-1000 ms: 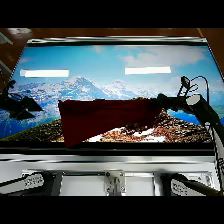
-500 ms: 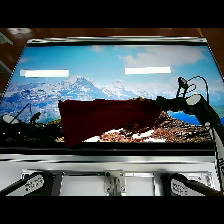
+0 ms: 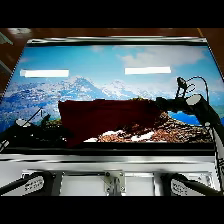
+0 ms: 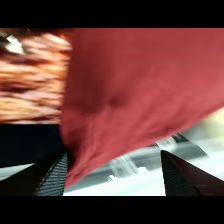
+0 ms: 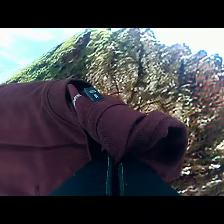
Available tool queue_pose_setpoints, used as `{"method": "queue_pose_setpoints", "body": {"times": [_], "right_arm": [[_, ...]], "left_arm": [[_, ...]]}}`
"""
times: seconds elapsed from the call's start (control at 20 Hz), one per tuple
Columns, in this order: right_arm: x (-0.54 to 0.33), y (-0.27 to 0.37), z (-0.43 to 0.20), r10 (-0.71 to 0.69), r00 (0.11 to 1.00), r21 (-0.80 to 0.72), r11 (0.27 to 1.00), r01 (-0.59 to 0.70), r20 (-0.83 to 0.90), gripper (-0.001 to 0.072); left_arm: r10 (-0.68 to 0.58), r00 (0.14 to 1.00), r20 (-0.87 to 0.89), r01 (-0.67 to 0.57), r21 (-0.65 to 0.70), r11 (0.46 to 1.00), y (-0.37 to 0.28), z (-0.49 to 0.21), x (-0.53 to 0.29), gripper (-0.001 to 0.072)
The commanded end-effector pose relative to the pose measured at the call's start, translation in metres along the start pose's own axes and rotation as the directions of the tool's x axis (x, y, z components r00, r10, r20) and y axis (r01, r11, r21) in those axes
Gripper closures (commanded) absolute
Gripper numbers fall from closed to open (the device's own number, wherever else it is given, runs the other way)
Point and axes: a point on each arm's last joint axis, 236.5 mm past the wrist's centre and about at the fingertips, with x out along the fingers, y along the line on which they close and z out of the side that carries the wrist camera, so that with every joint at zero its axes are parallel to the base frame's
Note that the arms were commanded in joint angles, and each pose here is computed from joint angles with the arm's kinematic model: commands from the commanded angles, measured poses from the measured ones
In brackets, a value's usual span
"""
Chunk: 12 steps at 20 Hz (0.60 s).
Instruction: Fold the shirts.
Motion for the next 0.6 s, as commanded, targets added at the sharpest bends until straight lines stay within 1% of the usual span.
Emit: {"method": "queue_pose_setpoints", "body": {"times": [0.0, 0.1, 0.15, 0.2, 0.3, 0.35, 0.45, 0.5, 0.55], "right_arm": [[0.000, 0.001, -0.001, 0.002, 1.000, 0.000, 1.000, -0.002, -0.005, 0.0649], [0.000, 0.001, -0.001, 0.002, 1.000, -0.001, 1.000, -0.002, -0.005, 0.0649], [0.000, 0.001, -0.001, 0.002, 1.000, -0.001, 1.000, -0.002, -0.005, 0.0649], [0.000, 0.001, -0.001, 0.002, 1.000, -0.001, 1.000, -0.002, -0.005, 0.0649], [0.000, 0.001, -0.002, 0.003, 1.000, -0.001, 1.000, -0.003, -0.007, 0.0649], [0.000, 0.001, -0.002, 0.003, 1.000, 0.000, 1.000, -0.003, -0.007, 0.0649], [-0.003, 0.003, -0.001, 0.007, 1.000, -0.005, 1.000, -0.007, -0.002, 0.0649], [-0.009, 0.007, 0.004, 0.014, 1.000, -0.013, 1.000, -0.014, 0.018, 0.0650], [-0.022, 0.015, 0.014, 0.025, 0.998, -0.042, 0.999, -0.022, 0.056, 0.0650]], "left_arm": [[-0.012, 0.999, 0.035, 0.014, -0.038, 0.999, -0.001, 0.014, 0.015, 0.0027], [-0.068, 0.993, 0.097, 0.076, -0.084, 0.994, -0.015, 0.029, 0.016, 0.0378], [-0.098, 0.987, 0.125, 0.111, -0.105, 0.988, -0.022, 0.035, 0.014, 0.0460], [-0.126, 0.982, 0.144, 0.142, -0.109, 0.984, -0.028, 0.040, 0.013, 0.0483], [-0.192, 0.970, 0.151, 0.201, -0.049, 0.978, -0.044, 0.042, 0.010, 0.0646], [-0.234, 0.961, 0.145, 0.236, 0.001, 0.972, -0.056, 0.041, 0.006, 0.0659], [-0.331, 0.931, 0.154, 0.314, 0.128, 0.941, -0.090, 0.042, -0.016, 0.0661], [-0.387, 0.905, 0.176, 0.340, 0.246, 0.908, -0.116, 0.043, -0.039, 0.0662], [-0.435, 0.877, 0.204, 0.336, 0.388, 0.859, -0.143, 0.041, -0.068, 0.0662]]}}
